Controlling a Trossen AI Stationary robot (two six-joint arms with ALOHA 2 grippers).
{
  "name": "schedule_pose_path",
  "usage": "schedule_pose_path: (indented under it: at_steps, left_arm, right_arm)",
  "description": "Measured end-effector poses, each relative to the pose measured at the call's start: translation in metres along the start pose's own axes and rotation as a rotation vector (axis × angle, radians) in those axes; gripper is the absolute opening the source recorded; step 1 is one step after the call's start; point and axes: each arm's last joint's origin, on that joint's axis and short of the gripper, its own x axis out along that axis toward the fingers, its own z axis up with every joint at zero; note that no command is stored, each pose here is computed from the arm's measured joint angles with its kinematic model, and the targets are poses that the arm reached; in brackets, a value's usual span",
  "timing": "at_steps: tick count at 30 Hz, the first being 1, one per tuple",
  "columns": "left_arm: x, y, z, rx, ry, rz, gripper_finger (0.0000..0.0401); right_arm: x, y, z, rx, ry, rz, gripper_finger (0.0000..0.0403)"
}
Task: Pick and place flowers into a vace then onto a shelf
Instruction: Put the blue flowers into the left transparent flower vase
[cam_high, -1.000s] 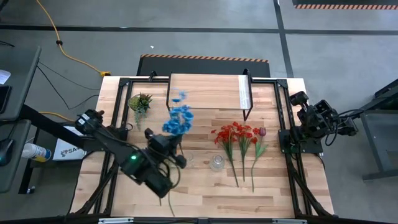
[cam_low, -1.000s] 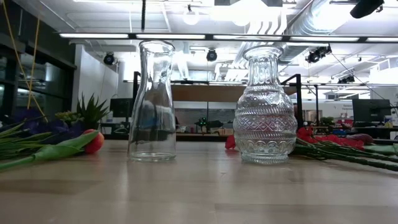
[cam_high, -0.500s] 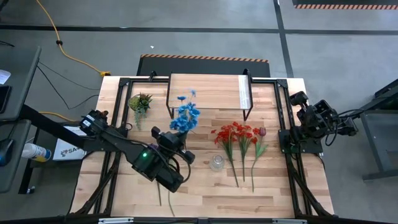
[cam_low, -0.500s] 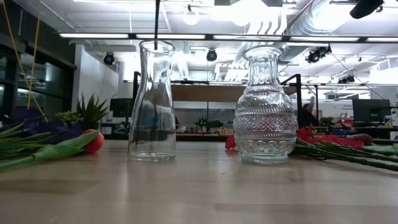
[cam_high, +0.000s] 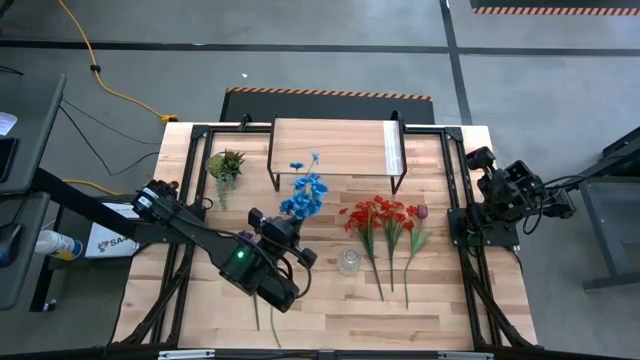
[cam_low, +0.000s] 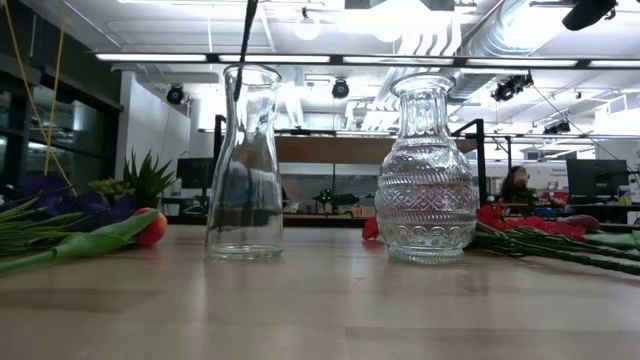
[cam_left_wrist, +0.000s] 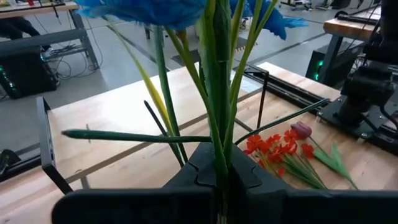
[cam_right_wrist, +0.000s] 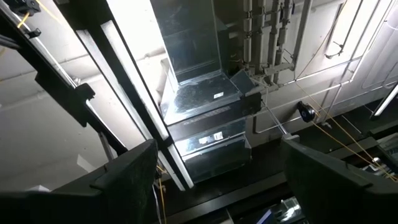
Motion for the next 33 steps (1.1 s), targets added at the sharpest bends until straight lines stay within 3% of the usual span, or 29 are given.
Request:
schedule_pose_path:
  at_steps: [5, 13, 23, 33]
  left_arm:
    - [0.0, -0.0002, -0.0006, -0.001, 0.021, -0.005, 0.0052]
    - [0.0, -0.0007, -0.0006, 0.013, 0.025, -0.008, 0.0039]
    - [-0.0001, -0.001, -0.0023, 0.016, 0.082, -0.021, 0.0139]
    - [-0.0004, -0.0015, -0.0036, 0.011, 0.128, -0.032, 0.0179]
  right_arm:
    - [0.0, 0.0, 0.0, 0.0, 0.0, 0.0, 0.0328]
    - [0.0, 0.0, 0.0, 0.0, 0.0, 0.0, 0.0328]
    - [0.0, 0.0, 0.0, 0.0, 0.0, 0.001, 0.0328]
    - [0.0, 0.0, 0.0, 0.0, 0.0, 0.001, 0.0328]
